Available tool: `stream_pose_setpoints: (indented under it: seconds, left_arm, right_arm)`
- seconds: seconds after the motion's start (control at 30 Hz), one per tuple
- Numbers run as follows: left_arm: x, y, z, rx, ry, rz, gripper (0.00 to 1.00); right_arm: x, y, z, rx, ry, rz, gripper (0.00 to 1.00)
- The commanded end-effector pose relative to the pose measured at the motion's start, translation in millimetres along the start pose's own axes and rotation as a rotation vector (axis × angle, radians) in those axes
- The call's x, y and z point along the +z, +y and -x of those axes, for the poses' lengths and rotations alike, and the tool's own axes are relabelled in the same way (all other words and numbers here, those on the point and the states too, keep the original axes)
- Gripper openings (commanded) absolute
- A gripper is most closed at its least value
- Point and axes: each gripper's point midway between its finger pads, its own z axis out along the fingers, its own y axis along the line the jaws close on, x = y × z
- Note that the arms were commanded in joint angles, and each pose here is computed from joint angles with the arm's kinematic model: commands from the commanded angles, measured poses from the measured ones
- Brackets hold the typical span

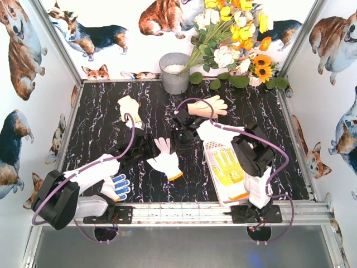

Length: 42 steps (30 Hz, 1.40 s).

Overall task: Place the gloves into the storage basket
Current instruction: Adjust the glove at the center of the board.

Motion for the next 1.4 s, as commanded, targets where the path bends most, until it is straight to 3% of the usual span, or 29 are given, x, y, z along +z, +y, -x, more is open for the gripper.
stream_pose_setpoints:
  seconds: [0.0,0.23,0.57,1.03,1.23,1.37]
  left_arm:
    - [8.7,8.4,5.9,0.016,-0.012,0.030,0.47]
    - [23.4,21.8,1.2,0.028,0.007,0.065,0.47]
    - [40.1,18.3,-2.7,0.059,0.043,0.027,0.35]
    - [51.2,-10.2,-13.4,0.087,0.120,-0.135,0.30]
    - [48.6,-14.6,-11.3,0.106,0.119,-0.156,0.37]
    - [40.8,-21.3,-0.5,0.136,0.089,-0.169,0.57]
  right_arm:
    - [5.8,3.6,25.4,-0.035,-0.055,-0.002,0.43]
    - [18.3,-0.6,18.7,-0.014,-0.009,0.015,0.33]
    - [13.6,-17.0,-14.6,0.032,0.039,0.000,0.00]
    - [-4.3,-28.1,-30.4,0.109,-0.008,-0.056,0.00]
    - [-15.3,-36.3,-26.4,0.138,-0.073,-0.098,0.00]
    - [-19.7,-34.1,-22.9,0.127,-0.089,-0.094,0.07]
